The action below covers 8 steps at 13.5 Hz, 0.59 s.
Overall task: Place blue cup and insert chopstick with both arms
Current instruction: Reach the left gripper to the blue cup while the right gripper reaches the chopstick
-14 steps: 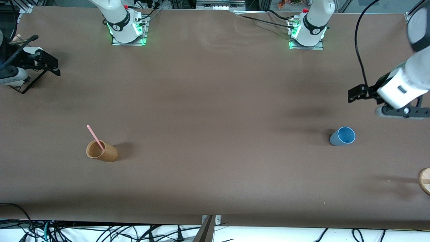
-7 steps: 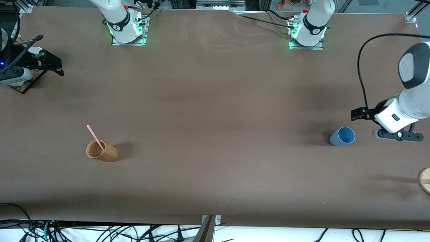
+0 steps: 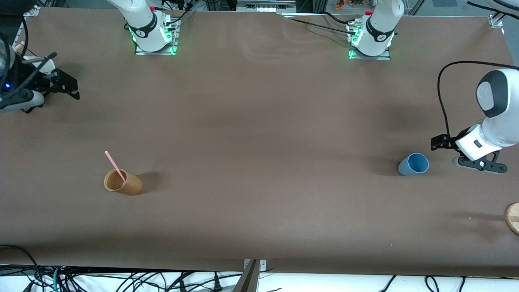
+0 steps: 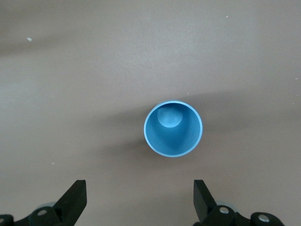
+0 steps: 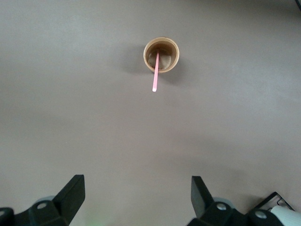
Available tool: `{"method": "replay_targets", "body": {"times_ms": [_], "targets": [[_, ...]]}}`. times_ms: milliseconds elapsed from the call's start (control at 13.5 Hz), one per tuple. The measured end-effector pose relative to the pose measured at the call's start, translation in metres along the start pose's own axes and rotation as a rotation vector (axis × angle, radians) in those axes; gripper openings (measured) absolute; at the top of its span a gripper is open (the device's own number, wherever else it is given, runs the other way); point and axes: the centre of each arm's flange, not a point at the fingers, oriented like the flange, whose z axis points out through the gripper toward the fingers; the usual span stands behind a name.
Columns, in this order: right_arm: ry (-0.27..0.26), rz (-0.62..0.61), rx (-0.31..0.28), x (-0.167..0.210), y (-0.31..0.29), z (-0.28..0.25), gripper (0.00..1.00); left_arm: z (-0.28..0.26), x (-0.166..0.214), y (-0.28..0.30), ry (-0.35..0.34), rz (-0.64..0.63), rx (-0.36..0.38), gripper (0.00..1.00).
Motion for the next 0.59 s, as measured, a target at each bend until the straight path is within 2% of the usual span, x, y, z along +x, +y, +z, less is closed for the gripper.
{"method": "replay_targets", "body": {"times_ms": [295,591], "targets": [[-0.015,0.015,0.03,0.035,0.007,0.059,1.0,0.038,-0.013,-0.003,0.042,-0.056,-0.043,1.0],[-0.026,0.021,0.014,0.086,0.023,0.15,1.0,0.062,-0.01,-0.002,0.059,-0.06,-0.038,1.0]]}}
